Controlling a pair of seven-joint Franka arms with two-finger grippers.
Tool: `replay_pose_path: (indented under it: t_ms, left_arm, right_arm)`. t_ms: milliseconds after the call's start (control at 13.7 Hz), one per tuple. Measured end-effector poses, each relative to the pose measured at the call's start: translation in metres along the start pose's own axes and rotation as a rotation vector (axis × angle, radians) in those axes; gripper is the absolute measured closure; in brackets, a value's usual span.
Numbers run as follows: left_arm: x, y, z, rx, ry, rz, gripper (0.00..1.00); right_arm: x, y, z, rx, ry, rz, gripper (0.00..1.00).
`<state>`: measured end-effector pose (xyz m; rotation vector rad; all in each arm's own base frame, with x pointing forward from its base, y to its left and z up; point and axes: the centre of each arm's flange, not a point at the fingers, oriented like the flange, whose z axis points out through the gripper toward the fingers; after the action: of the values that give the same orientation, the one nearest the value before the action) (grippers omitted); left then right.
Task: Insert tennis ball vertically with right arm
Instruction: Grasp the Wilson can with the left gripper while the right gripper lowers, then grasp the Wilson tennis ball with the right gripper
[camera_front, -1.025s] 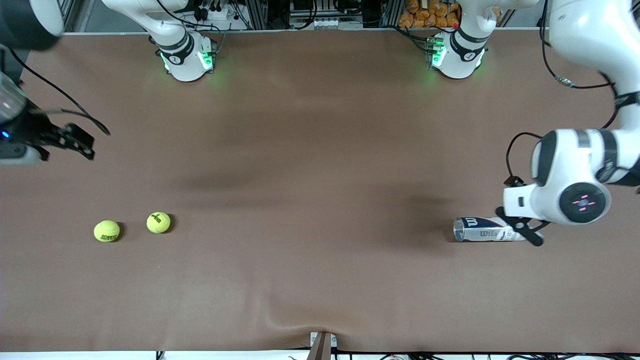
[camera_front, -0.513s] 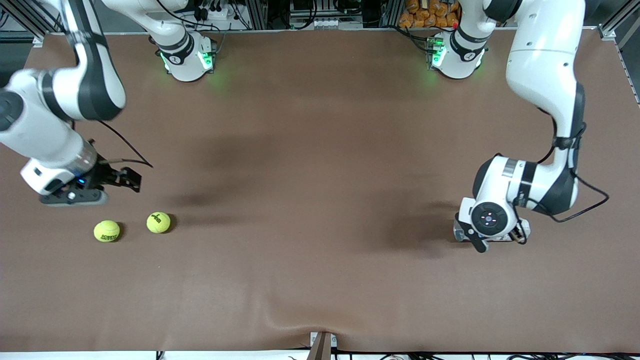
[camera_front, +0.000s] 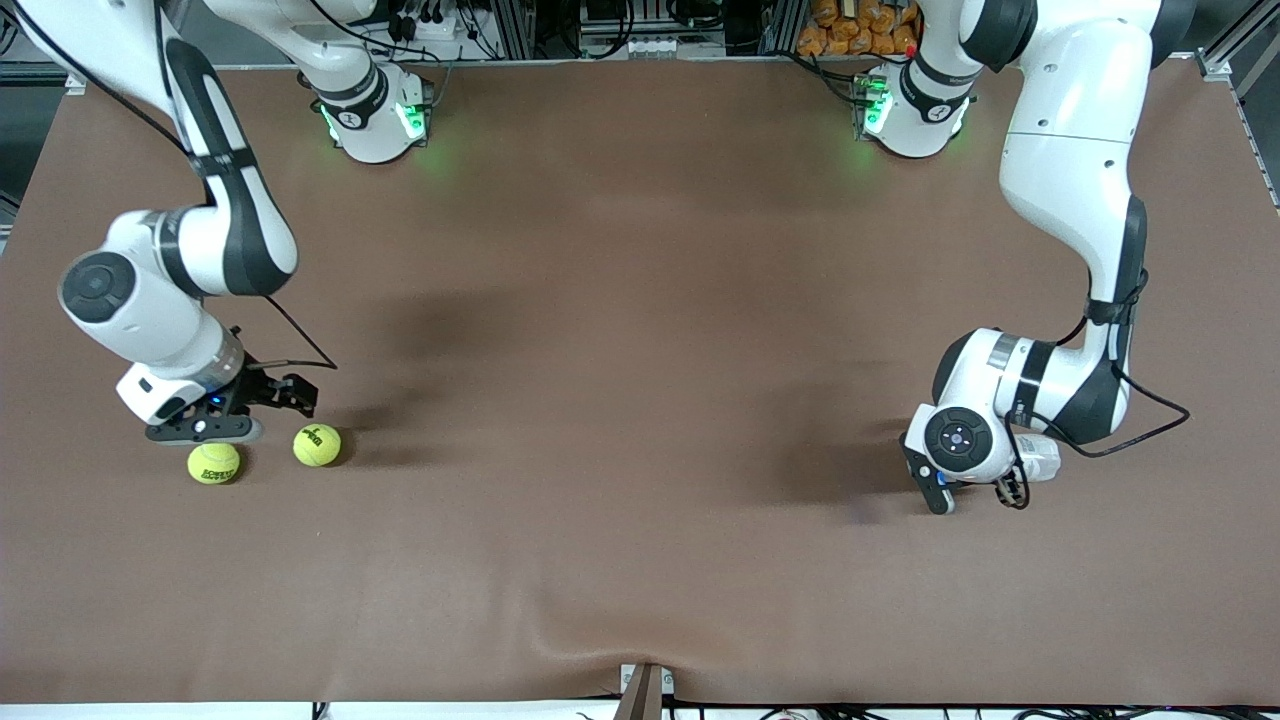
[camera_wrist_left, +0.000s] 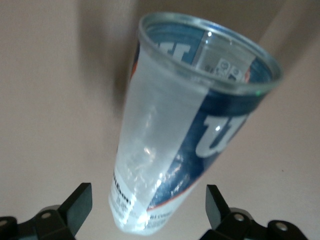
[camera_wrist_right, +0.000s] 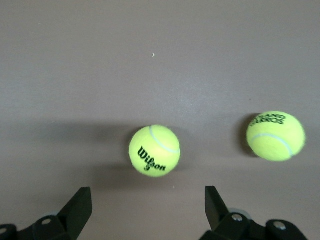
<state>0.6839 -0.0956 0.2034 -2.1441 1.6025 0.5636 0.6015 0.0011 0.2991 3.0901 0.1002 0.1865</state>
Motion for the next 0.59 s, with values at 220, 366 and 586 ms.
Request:
replay_pose_path:
  t_ms: [220, 366, 586]
  left_arm:
    - [0.008, 0.003, 0.009, 0.008, 0.014, 0.015, 0.0]
    - [0.013, 0.004, 0.015, 0.013, 0.022, 0.022, 0.0]
    - [0.018, 0.006, 0.022, 0.014, 0.028, 0.028, 0.0]
  right_arm:
    - [-0.004, -0.001, 0.044, 0.004, 0.038, 0.002, 0.0]
    - [-0.007, -0.001, 0.07, 0.007, 0.056, 0.003, 0.0]
    - [-0.011, 0.0, 0.103, 0.01, 0.078, 0.007, 0.0]
